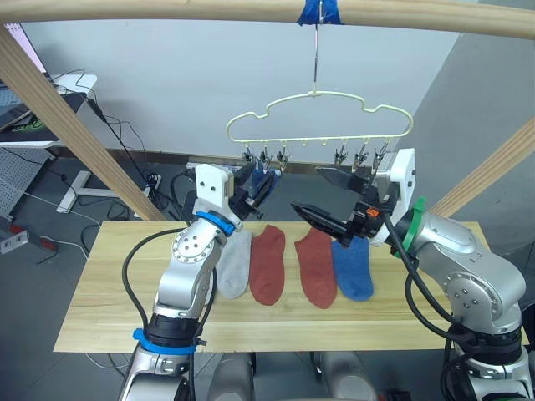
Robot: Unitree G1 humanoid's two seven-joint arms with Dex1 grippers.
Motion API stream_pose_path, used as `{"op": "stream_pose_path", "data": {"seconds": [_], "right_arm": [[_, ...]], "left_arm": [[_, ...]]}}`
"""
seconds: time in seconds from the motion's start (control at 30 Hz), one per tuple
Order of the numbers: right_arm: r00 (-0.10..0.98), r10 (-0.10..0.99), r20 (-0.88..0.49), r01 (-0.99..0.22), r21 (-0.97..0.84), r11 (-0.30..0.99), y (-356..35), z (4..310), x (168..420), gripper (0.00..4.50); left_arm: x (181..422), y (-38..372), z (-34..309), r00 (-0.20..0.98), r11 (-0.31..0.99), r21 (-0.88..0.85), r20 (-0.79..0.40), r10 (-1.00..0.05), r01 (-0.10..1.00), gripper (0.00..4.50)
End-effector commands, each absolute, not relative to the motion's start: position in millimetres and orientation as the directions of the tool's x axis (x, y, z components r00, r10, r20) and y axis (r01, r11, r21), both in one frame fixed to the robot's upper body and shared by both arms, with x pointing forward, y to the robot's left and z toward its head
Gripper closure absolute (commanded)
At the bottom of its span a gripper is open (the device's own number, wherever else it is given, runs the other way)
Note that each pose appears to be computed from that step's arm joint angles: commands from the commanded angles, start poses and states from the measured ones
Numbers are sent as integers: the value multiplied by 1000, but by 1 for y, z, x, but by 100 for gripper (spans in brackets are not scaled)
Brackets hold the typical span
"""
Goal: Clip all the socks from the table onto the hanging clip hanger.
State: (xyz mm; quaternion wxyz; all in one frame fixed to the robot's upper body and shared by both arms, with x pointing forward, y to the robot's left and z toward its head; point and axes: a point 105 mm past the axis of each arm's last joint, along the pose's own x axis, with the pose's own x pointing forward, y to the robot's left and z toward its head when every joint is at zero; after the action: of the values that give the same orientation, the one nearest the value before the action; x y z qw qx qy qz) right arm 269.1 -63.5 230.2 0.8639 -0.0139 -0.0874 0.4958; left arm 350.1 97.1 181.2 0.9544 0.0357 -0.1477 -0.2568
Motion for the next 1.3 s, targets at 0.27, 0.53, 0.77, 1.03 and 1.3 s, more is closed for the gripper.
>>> {"op": "stream_pose_path", "data": {"seconds": [0.27, 0.53, 0.77, 1.03, 1.3], "right_arm": [[477, 860, 179, -851, -153, 503, -69, 241, 262, 0], [469, 863, 186, -852, -162, 498, -66, 246, 260, 0], [473, 861, 185, -850, -162, 501, -65, 246, 260, 0], [473, 861, 188, -849, -165, 503, -64, 247, 260, 0], [483, 856, 188, -842, -169, 512, -67, 248, 261, 0]], "left_arm": [[357, 103, 188, 840, 896, 128, 311, -444, 426, 236], [368, 103, 194, 840, 905, 136, 335, -426, 404, 236], [369, 106, 194, 845, 912, 148, 343, -411, 383, 236], [373, 104, 194, 844, 912, 149, 346, -410, 382, 236], [378, 105, 195, 847, 917, 161, 353, -398, 364, 236]]}}
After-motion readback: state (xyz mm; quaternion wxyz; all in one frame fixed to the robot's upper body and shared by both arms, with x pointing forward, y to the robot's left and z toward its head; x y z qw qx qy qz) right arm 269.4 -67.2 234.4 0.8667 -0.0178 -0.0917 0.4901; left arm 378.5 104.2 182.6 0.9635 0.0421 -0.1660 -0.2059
